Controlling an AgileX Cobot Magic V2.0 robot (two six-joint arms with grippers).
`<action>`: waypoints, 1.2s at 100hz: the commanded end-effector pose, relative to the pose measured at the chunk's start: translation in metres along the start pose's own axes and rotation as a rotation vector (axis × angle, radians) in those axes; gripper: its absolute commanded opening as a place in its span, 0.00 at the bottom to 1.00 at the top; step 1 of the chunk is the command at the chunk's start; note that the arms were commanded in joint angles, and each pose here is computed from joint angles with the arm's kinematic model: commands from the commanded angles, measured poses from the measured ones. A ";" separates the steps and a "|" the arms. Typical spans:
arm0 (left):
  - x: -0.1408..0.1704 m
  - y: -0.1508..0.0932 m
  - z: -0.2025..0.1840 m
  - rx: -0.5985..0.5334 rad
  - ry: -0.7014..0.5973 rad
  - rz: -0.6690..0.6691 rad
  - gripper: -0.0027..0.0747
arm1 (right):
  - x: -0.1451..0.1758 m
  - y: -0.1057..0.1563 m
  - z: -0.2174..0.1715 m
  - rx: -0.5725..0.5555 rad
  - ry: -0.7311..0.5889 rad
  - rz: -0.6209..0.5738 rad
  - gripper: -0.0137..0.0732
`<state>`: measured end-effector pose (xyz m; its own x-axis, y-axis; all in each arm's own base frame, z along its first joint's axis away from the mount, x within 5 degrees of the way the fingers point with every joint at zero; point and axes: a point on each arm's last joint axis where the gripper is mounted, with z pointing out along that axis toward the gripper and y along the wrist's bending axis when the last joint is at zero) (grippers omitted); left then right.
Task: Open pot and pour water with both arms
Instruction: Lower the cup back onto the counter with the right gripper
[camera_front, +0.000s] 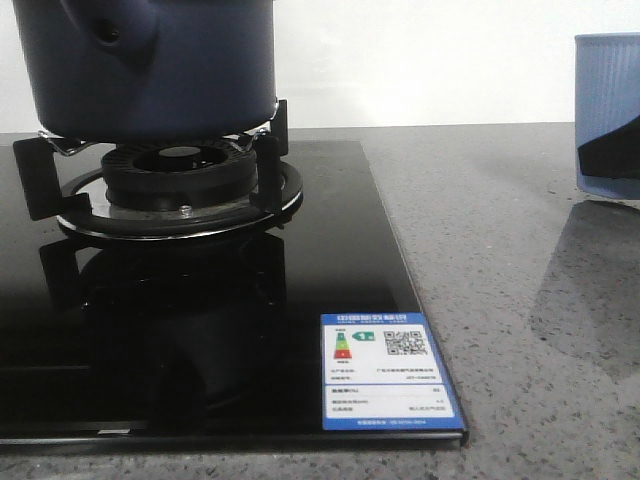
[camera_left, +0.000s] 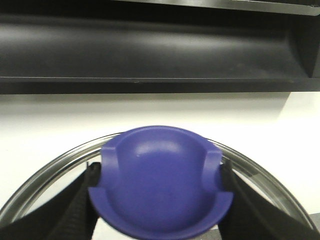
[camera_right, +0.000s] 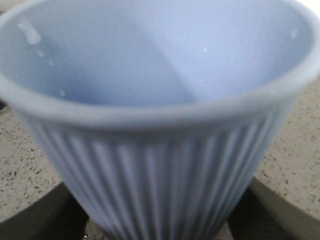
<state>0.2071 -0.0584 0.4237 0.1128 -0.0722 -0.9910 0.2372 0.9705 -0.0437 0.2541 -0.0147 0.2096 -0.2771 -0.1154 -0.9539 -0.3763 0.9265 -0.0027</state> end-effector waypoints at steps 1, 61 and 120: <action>-0.025 0.004 -0.008 -0.047 -0.127 0.008 0.51 | -0.015 -0.001 -0.003 -0.004 -0.090 -0.014 0.52; -0.025 0.004 -0.008 -0.047 -0.127 0.008 0.51 | -0.013 -0.003 -0.003 0.017 -0.059 -0.015 0.52; -0.025 0.004 -0.008 -0.047 -0.127 0.008 0.51 | -0.012 -0.003 -0.002 0.018 -0.049 -0.018 0.75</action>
<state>0.2071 -0.0584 0.4237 0.1128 -0.0722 -0.9910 0.2372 0.9705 -0.0437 0.2540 -0.0174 0.2064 -0.3082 -0.1307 -0.9423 -0.3534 0.9354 -0.0142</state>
